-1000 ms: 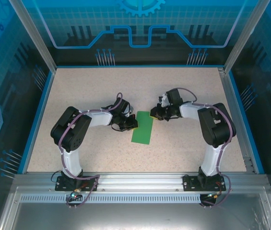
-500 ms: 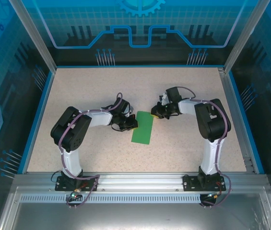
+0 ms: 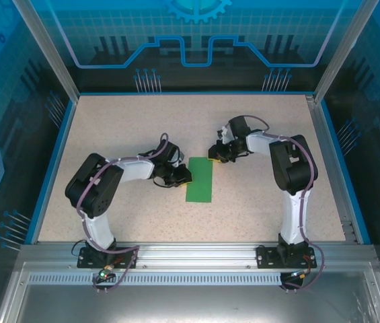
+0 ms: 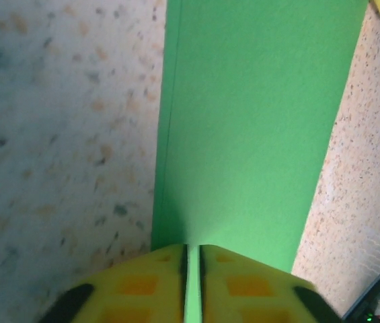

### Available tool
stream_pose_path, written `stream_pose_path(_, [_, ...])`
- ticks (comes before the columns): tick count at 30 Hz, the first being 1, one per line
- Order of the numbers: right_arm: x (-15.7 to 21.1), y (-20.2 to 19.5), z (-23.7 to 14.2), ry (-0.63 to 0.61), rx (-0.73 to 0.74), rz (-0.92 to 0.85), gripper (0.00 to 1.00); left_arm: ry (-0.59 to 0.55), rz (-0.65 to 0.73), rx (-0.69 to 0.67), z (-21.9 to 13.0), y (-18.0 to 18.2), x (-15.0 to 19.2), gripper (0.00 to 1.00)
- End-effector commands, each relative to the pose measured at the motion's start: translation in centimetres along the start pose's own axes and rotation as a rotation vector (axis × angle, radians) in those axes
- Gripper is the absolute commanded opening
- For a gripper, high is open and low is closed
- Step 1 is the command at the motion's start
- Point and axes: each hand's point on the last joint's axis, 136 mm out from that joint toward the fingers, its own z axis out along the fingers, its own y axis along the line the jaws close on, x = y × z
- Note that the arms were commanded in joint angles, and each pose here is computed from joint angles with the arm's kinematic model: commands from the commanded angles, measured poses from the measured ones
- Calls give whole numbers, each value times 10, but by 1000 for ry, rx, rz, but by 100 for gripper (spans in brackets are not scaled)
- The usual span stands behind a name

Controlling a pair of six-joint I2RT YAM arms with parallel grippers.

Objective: Fold a paper plane with a square sheet of paper (pick it up from the middle)
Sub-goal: Fold the square sheet of paper in half at the center of the table.

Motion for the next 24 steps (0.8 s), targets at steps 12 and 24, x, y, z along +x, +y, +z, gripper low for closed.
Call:
stream_pose_path(12, [67,32,-48,-89,76,-55,44,-34,-108,208,-43,-8,-34,51])
stream_pose_path(24, [98,34,-22,-75,68,-18,49,2,-121,203,-31,-4,-35,58])
